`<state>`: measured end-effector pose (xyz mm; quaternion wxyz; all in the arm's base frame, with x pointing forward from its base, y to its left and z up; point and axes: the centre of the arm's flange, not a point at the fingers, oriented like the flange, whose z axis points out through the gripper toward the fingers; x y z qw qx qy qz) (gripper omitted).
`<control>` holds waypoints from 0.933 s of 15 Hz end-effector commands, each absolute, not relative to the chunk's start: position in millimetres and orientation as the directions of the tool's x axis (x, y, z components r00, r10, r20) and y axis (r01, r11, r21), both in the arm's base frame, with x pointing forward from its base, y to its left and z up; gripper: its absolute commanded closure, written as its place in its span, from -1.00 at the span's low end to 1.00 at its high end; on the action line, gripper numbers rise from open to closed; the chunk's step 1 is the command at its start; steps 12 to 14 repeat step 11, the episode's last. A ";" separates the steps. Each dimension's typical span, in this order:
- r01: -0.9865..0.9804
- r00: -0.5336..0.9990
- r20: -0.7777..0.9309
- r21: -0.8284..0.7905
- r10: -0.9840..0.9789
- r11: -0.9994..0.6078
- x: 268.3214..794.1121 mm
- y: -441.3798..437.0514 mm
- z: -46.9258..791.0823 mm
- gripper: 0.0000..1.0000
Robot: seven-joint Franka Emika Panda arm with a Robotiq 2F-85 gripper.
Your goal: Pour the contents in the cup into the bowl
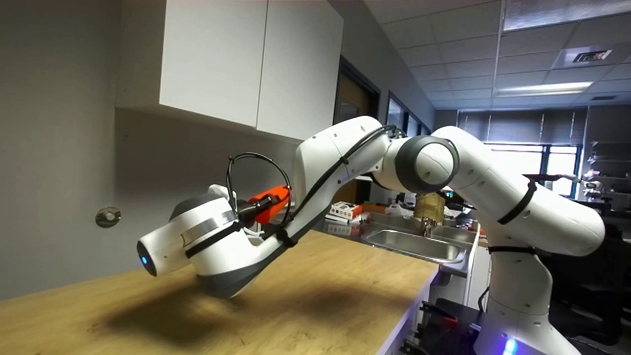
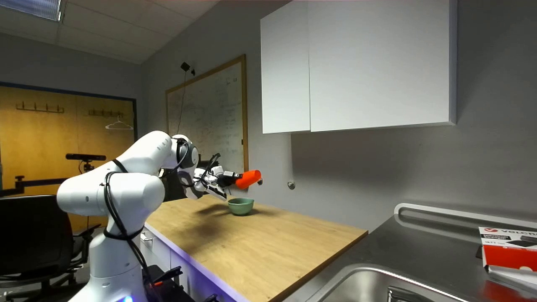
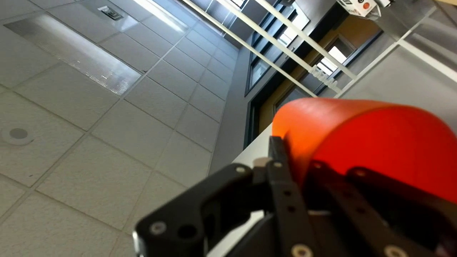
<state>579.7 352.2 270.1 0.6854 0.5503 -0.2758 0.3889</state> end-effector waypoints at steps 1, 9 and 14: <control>-0.862 0.506 0.830 0.492 0.232 0.120 584.7 360.3 274.1 0.97; -0.856 0.515 0.827 0.486 0.225 0.175 582.3 361.3 274.0 0.97; -0.853 0.520 0.826 0.487 0.219 0.188 581.2 361.5 274.0 0.97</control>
